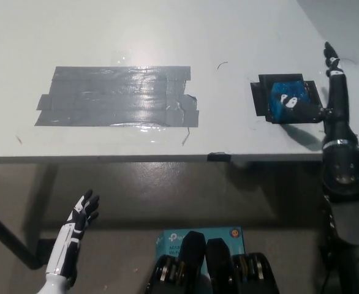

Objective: A rubick's cube is kept in the black marked spot on the table and the robot uses its right arm to pick it up and hands it to a person

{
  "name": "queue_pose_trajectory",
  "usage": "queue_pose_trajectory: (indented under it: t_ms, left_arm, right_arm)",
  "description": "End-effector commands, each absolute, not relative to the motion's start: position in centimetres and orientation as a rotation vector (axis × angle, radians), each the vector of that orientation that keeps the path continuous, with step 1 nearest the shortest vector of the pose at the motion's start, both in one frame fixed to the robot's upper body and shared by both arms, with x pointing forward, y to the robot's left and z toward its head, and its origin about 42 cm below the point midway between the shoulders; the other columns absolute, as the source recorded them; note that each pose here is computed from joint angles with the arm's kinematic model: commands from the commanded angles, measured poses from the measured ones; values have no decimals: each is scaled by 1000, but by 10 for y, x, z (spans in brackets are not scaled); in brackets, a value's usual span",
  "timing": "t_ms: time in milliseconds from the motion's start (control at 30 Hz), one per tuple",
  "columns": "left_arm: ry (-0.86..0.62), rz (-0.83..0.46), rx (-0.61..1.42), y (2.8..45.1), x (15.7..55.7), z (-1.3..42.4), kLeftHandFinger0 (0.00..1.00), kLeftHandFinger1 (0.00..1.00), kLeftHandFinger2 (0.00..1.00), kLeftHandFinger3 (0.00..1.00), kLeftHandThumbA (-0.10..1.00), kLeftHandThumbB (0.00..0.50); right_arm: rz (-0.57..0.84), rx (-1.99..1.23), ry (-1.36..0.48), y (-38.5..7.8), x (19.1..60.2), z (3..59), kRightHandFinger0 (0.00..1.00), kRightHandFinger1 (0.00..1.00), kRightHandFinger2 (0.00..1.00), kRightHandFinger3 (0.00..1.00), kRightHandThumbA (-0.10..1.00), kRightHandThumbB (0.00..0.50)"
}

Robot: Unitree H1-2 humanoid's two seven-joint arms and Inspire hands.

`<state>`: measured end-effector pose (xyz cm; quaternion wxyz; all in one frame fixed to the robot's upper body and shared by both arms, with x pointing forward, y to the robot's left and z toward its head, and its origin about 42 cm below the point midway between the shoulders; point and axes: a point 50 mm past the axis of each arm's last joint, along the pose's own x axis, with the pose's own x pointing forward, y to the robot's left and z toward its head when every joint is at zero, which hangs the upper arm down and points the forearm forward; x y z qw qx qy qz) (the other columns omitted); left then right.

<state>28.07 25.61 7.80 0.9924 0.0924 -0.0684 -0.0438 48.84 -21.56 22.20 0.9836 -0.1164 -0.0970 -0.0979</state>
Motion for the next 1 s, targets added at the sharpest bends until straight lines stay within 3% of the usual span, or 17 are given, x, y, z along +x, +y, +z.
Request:
queue_pose_trajectory:
  t_ms: [0, 100, 200, 267, 333, 433, 600, 700, 967]
  left_arm:
    - [-185, -98, 206, 259, 287, 93, 1000, 1000, 1000, 1000, 1000, 274]
    - [-183, -100, 209, 259, 288, 94, 1000, 1000, 1000, 1000, 1000, 283]
    - [-196, -105, 214, 258, 291, 95, 1000, 1000, 1000, 1000, 1000, 280]
    - [-196, -105, 217, 258, 292, 95, 1000, 1000, 1000, 1000, 1000, 286]
    - [-191, -109, 215, 258, 292, 96, 1000, 1000, 1000, 1000, 1000, 292]
    - [-189, -118, 215, 258, 292, 96, 1000, 1000, 1000, 1000, 1000, 284]
    - [-183, -118, 203, 259, 292, 97, 1000, 1000, 1000, 1000, 1000, 286]
    - [-174, -118, 203, 259, 292, 97, 1000, 1000, 1000, 1000, 1000, 307]
    - [-174, -121, 207, 258, 293, 97, 1000, 1000, 1000, 1000, 1000, 296]
  right_arm:
    - [-213, -147, -198, -203, 511, 250, 1000, 1000, 1000, 1000, 1000, 414]
    - [-199, -128, -179, -203, 514, 248, 1000, 1000, 1000, 1000, 1000, 415]
    - [-193, -122, -167, -202, 518, 244, 1000, 1000, 1000, 1000, 1000, 447]
    - [-192, -126, -163, -200, 519, 241, 1000, 1000, 1000, 1000, 959, 427]
    - [-198, -136, -150, -200, 521, 235, 1000, 1000, 1000, 1000, 937, 438]
    - [-225, -177, -116, -203, 524, 224, 1000, 1000, 1000, 1000, 939, 442]
    - [-243, -181, -92, -208, 527, 219, 1000, 1000, 1000, 1000, 920, 405]
    - [-249, -183, -89, -209, 526, 219, 1000, 1000, 1000, 1000, 938, 406]
    - [-240, -151, -108, -207, 523, 219, 1000, 1000, 1000, 1000, 917, 401]
